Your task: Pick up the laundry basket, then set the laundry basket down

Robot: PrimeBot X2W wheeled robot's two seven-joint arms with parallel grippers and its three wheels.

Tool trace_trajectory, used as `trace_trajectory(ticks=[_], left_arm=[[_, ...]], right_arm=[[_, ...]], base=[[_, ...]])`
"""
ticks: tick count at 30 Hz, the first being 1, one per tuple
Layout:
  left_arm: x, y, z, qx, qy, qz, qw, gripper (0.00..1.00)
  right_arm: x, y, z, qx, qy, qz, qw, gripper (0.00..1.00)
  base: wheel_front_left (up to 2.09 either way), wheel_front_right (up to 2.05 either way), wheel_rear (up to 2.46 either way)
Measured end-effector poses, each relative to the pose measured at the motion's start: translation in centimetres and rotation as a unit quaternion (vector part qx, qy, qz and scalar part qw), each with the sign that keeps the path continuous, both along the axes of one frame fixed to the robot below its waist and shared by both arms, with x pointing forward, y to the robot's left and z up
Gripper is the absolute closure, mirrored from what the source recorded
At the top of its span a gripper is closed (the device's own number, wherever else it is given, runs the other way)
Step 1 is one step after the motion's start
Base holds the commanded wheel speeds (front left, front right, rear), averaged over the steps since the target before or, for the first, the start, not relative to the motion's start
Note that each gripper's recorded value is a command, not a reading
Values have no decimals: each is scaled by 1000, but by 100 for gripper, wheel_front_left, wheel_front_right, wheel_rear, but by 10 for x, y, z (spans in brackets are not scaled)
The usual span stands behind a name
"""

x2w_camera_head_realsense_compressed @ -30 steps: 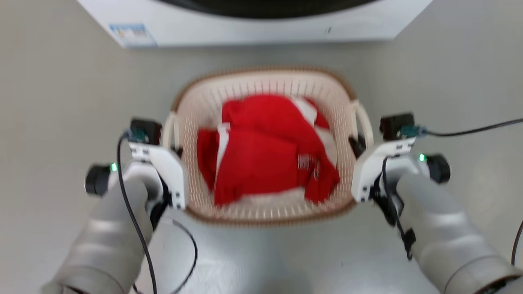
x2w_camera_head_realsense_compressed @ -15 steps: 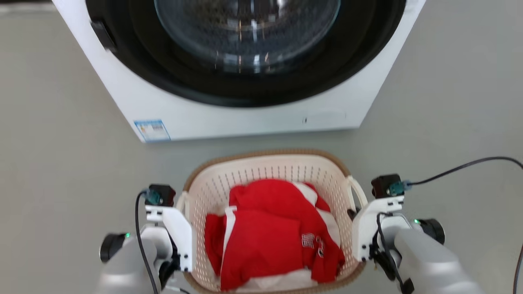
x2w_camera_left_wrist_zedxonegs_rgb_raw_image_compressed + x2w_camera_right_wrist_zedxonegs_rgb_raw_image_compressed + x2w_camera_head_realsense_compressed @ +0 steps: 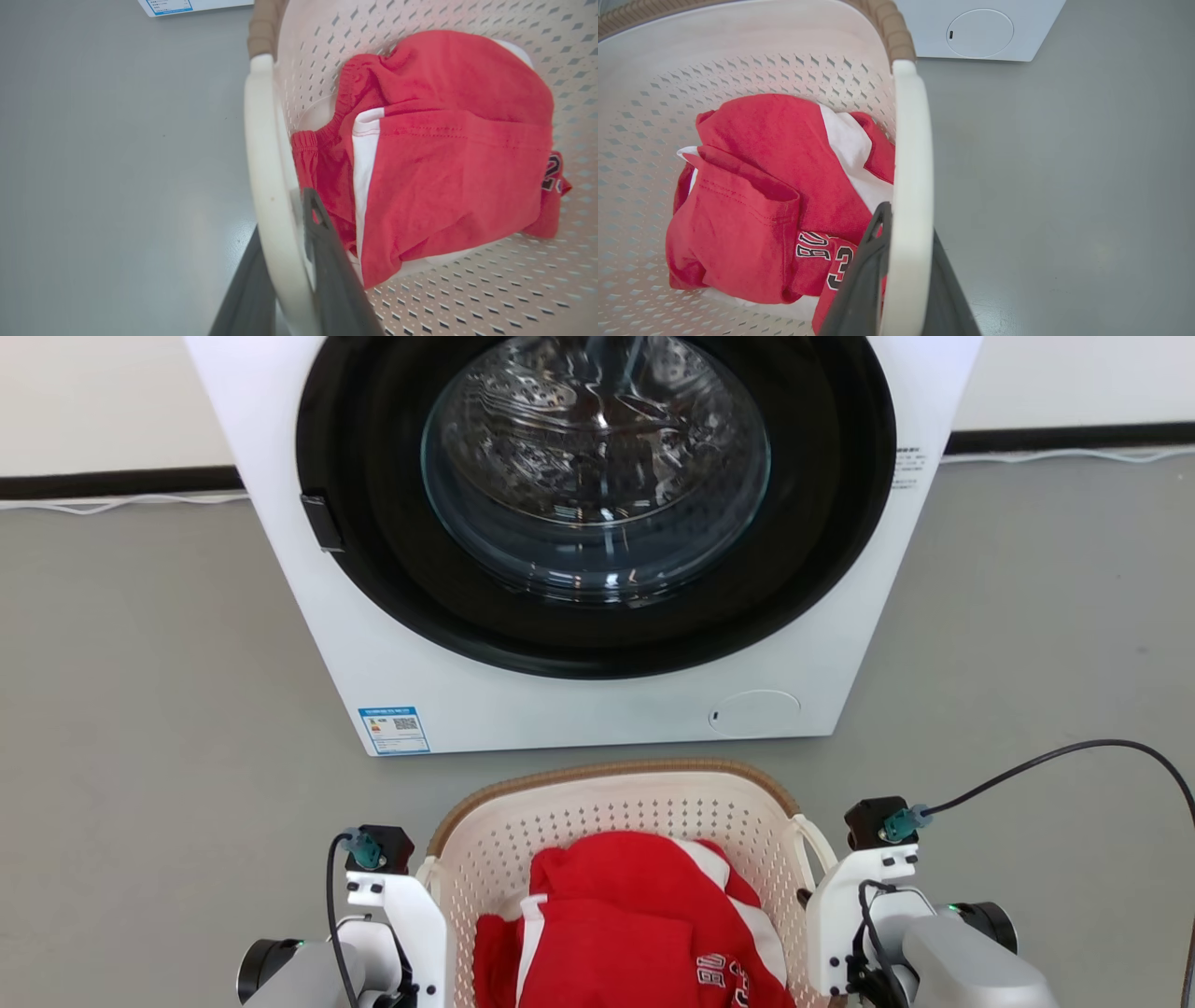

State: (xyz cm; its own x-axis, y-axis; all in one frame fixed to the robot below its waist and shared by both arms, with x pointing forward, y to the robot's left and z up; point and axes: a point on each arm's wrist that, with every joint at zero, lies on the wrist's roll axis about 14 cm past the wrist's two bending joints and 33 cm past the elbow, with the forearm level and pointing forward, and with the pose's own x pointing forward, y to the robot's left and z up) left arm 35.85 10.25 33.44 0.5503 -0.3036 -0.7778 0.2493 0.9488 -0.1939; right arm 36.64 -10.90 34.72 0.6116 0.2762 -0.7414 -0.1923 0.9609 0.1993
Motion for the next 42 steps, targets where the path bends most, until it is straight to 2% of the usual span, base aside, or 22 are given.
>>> trace_trajectory(ticks=[17,42], left_arm=[[-8,11,1,7,13,5,1000,100],[-10,7,-1,9,19,-6,1000,100]], right_arm=[[-3,13,3,8,7,17,1000,100],[-10,12,0,15,17,11,1000,100]], base=[[0,0,0],[0,0,0]])
